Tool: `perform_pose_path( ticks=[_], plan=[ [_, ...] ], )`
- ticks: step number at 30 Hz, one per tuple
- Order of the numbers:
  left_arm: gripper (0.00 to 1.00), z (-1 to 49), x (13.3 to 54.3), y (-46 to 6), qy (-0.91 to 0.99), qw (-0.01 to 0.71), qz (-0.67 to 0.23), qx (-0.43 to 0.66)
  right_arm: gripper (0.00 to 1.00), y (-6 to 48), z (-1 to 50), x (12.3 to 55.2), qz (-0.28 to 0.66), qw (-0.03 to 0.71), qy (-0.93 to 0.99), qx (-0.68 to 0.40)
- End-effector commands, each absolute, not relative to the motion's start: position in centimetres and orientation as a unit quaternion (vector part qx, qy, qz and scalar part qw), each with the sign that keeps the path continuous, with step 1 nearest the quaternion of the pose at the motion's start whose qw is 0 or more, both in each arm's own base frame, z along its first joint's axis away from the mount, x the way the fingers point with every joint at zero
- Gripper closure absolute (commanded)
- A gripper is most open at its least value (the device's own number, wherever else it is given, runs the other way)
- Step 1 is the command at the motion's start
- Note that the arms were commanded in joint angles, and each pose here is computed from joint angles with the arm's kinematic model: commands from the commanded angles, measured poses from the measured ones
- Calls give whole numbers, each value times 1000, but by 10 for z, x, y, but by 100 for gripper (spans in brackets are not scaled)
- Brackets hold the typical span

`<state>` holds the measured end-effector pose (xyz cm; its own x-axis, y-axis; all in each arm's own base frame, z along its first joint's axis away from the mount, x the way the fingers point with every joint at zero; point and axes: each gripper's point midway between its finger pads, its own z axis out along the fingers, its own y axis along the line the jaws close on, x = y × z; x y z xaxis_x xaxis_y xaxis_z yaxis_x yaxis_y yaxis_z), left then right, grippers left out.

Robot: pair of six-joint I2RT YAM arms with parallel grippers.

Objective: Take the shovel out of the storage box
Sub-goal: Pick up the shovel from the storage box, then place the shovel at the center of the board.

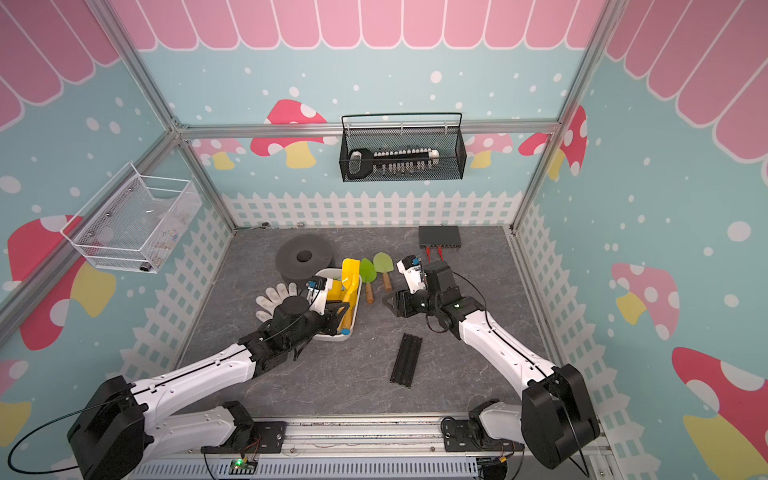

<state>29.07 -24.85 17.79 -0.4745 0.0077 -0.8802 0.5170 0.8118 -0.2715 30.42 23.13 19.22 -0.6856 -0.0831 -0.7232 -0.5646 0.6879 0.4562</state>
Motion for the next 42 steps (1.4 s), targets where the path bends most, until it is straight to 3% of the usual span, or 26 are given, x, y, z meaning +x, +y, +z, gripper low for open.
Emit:
perform_pose_path(
  ticks=[1, 5, 22, 31, 38, 42],
  plan=[
    [100, 195, 288, -260, 789, 516, -275, 189, 38, 235, 213, 300, 379, 371, 827, -186],
    [100, 191, 284, -271, 786, 507, -290, 204, 43, 234, 222, 296, 395, 380, 819, -168],
    [100, 175, 268, -312, 785, 470, -298, 272, 44, 225, 215, 299, 396, 390, 824, -111],
    [100, 165, 262, -327, 787, 452, -293, 299, 54, 226, 207, 302, 399, 388, 825, -95],
    [100, 165, 261, -329, 787, 453, -292, 300, 67, 221, 201, 304, 381, 389, 835, -84],
    [100, 168, 258, -331, 781, 455, -299, 305, 68, 220, 196, 306, 374, 384, 841, -78]
  ],
)
